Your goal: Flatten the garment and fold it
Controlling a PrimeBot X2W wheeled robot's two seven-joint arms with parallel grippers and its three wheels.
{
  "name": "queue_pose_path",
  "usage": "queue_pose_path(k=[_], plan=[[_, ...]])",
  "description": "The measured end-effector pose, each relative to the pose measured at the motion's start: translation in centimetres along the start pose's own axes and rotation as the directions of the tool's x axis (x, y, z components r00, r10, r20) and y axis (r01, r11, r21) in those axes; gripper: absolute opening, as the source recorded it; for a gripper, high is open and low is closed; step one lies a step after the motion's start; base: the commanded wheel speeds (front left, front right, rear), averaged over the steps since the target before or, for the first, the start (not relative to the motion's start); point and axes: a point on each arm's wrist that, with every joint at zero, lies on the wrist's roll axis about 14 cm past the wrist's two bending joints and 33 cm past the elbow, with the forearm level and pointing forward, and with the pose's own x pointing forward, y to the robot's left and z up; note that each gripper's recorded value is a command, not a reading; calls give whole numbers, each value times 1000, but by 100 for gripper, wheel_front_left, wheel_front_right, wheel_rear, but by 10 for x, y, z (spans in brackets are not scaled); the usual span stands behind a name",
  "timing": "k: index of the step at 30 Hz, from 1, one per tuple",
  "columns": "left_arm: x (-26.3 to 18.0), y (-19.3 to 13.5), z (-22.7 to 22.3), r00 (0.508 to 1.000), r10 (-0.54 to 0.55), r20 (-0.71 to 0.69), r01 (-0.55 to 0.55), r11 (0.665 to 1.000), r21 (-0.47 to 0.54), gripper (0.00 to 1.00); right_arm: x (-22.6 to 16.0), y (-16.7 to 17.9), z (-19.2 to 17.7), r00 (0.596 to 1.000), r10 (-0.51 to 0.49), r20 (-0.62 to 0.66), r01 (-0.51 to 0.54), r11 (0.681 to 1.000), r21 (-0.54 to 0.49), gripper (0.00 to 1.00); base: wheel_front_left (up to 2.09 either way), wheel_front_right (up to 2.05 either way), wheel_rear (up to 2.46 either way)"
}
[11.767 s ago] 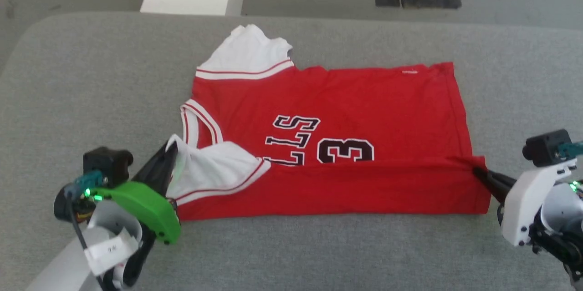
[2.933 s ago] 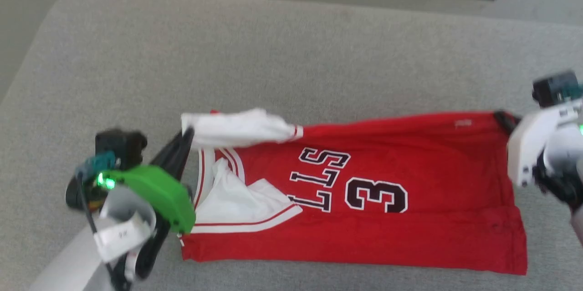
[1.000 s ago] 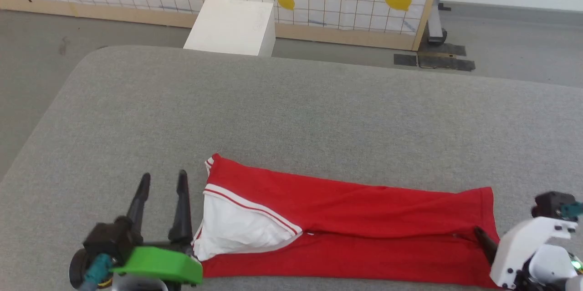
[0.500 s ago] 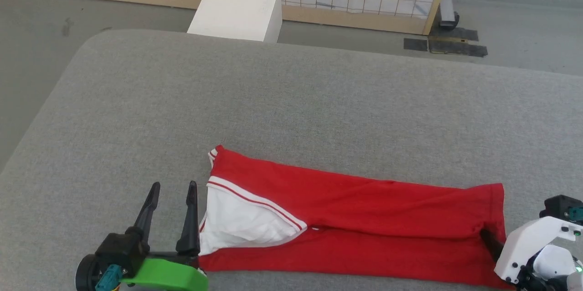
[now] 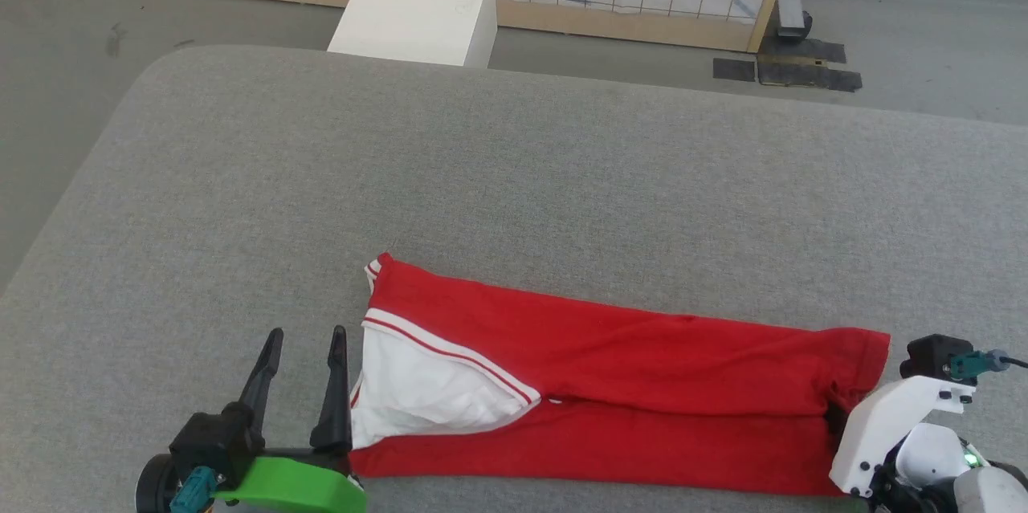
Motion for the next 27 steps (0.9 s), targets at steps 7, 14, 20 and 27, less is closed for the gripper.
queue_pose_path(k=[7, 14, 20, 27], plan=[[-1, -3, -1, 1000, -13, -1, 13, 1000, 0, 100, -11, -10, 14, 995, -35, 97, 34, 999, 11, 0, 0, 0, 0], [-1, -6, 4, 1000, -26, 16, 26, 1000, -3, 100, -40, -74, 26, 970, -189, 155, 187, 982, 23, 0, 0, 0, 0], [-1, -11, 5, 999, -41, 21, 41, 999, -8, 100, -64, -123, 33, 932, -316, 178, 316, 948, 32, 0, 0, 0, 0], [-4, -14, 6, 999, -49, 23, 50, 999, -14, 100, -63, -99, 39, 947, -248, 203, 252, 968, 6, 0, 0, 0, 0]])
